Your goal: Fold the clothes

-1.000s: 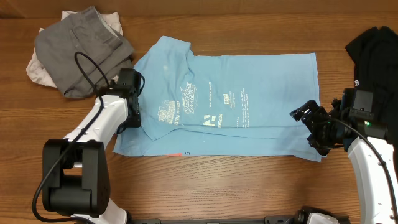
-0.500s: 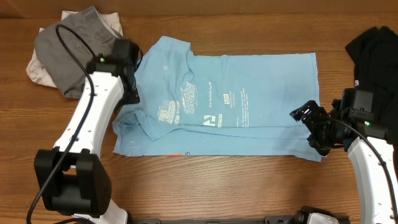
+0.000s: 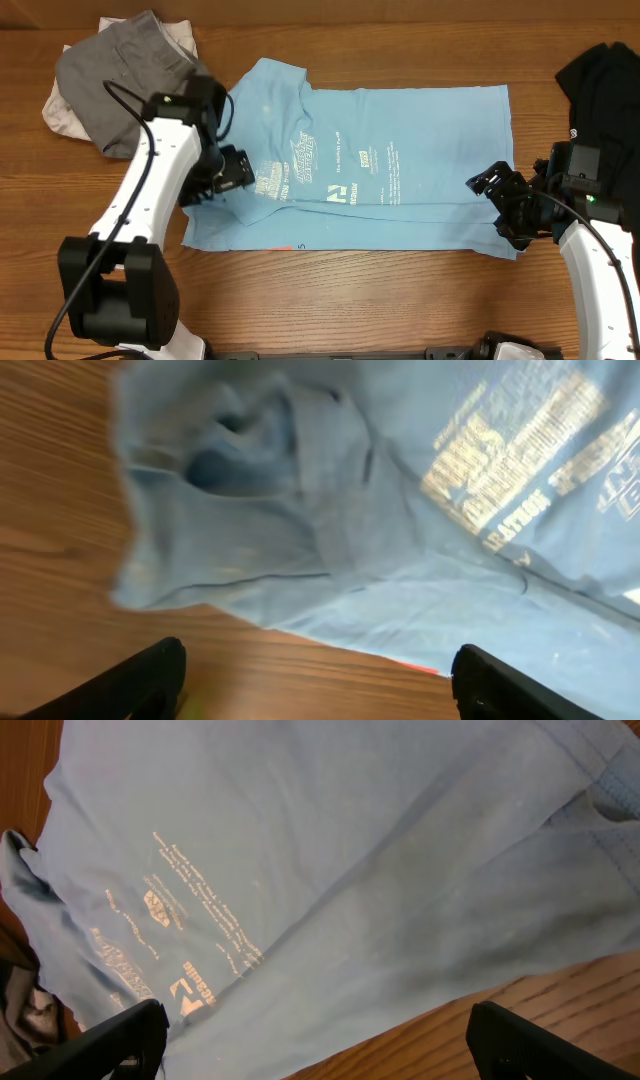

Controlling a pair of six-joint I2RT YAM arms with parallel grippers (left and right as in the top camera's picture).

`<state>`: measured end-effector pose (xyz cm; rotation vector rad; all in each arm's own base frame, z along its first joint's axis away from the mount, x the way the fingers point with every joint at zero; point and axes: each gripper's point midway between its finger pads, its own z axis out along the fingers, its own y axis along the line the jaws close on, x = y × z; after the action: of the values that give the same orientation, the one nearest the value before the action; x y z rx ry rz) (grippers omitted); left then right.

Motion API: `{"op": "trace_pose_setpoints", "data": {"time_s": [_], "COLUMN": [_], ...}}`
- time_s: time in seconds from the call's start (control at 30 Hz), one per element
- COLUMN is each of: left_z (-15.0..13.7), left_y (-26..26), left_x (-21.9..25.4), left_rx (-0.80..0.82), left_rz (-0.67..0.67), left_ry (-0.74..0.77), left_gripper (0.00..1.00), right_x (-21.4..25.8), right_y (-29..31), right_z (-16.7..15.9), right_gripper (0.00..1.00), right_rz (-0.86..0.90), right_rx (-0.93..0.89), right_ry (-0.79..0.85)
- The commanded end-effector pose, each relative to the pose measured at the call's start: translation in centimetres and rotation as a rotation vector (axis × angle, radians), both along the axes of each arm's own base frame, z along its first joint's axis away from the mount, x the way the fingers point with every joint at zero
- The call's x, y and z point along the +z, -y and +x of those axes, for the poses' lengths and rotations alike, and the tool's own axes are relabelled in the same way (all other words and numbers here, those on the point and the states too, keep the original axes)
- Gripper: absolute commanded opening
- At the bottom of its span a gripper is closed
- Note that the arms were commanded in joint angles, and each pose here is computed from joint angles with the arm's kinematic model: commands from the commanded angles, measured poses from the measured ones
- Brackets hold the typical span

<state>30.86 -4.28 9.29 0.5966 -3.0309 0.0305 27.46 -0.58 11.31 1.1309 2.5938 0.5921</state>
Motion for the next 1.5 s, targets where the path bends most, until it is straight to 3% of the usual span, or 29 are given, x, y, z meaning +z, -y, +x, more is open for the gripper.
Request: {"op": "trace_pose_setpoints", "data": {"time_s": [0.0,0.27,1.47], "left_z": [-1.2,-1.7,-2.2], "left_y": [2.1,3.1,2.8], "left_x": [-1.6,-4.0,-7.6], "left_rx": [0.025,0.079,0.157], "left_rz": [-0.109,-0.167,-0.155], "left_ry": [-0.051,-0.052,-0.051], "left_gripper": [0.87,0.81,0.72], "right_x": [0.1,0.1,0.1], "right_y": [-0.1,-0.1,-0.1], "right_z": [0.0,-0.1,-0.1], "right_gripper": [1.00,1.00,1.00], "right_rz": [-0.008,-0.007,-0.007], "right_rx": [0.007,0.007,0.007], "right_ry": [0.008,0.006,0.005]}}
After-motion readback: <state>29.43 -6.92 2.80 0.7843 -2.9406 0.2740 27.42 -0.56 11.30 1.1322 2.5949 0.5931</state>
